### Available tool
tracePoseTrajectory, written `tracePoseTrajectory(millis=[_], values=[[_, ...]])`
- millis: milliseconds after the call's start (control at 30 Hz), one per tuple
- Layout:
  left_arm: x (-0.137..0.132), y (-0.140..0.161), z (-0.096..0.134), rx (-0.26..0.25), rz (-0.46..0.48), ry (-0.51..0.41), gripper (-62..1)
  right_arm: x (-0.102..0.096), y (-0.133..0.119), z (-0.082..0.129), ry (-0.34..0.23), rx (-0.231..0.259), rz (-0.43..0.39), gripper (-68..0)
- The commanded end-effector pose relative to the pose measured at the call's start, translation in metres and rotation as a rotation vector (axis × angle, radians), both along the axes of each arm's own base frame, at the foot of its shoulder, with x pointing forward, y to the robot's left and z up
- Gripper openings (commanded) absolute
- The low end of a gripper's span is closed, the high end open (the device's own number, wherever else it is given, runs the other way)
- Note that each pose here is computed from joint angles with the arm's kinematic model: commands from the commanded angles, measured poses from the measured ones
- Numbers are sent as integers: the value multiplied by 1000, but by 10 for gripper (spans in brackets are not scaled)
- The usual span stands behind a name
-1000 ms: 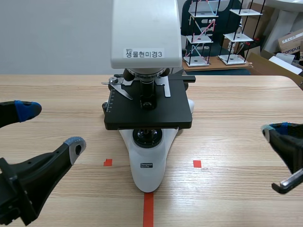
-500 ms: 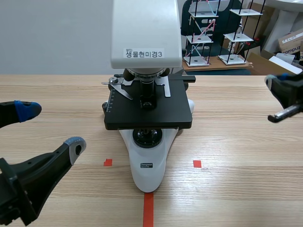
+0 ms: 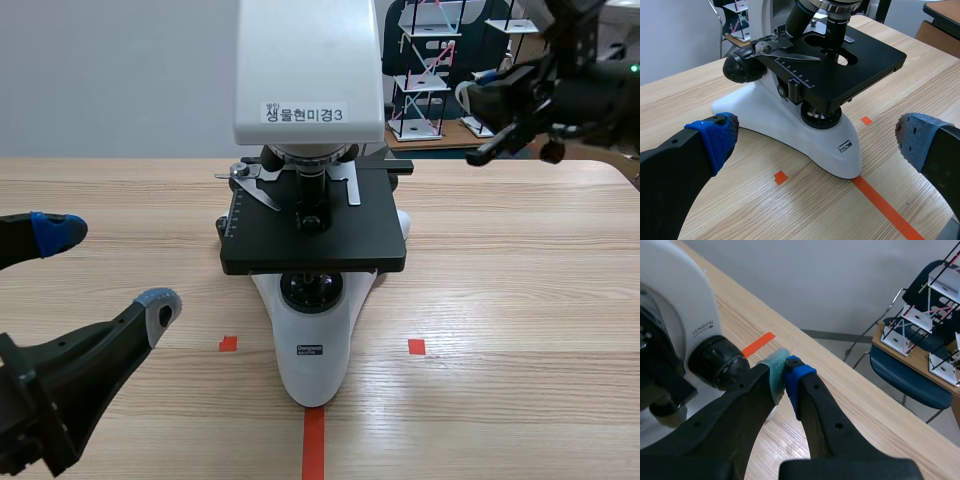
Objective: Point at the coarse focus knob
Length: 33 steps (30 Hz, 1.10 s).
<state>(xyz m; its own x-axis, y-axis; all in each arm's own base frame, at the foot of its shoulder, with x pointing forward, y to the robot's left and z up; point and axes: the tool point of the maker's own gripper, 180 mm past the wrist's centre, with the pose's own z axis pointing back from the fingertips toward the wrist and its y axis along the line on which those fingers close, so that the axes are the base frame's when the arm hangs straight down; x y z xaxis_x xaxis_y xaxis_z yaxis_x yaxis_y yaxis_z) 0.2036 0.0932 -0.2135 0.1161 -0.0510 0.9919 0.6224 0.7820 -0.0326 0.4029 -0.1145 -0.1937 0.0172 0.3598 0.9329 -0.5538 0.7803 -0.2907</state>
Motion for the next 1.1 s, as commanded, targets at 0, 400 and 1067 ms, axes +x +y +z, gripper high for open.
tracePoseTrajectory(millis=[0,400,1067], values=[[2,-1,10,-21,-2,-31,14,7,5,21,-38,13,1,-675],[2,-1,10,-20,-2,-31,14,33,25,28,174,67,5,-675],[1,-1,10,-20,-2,-30,14,24,40,5,380,104,63,-676]])
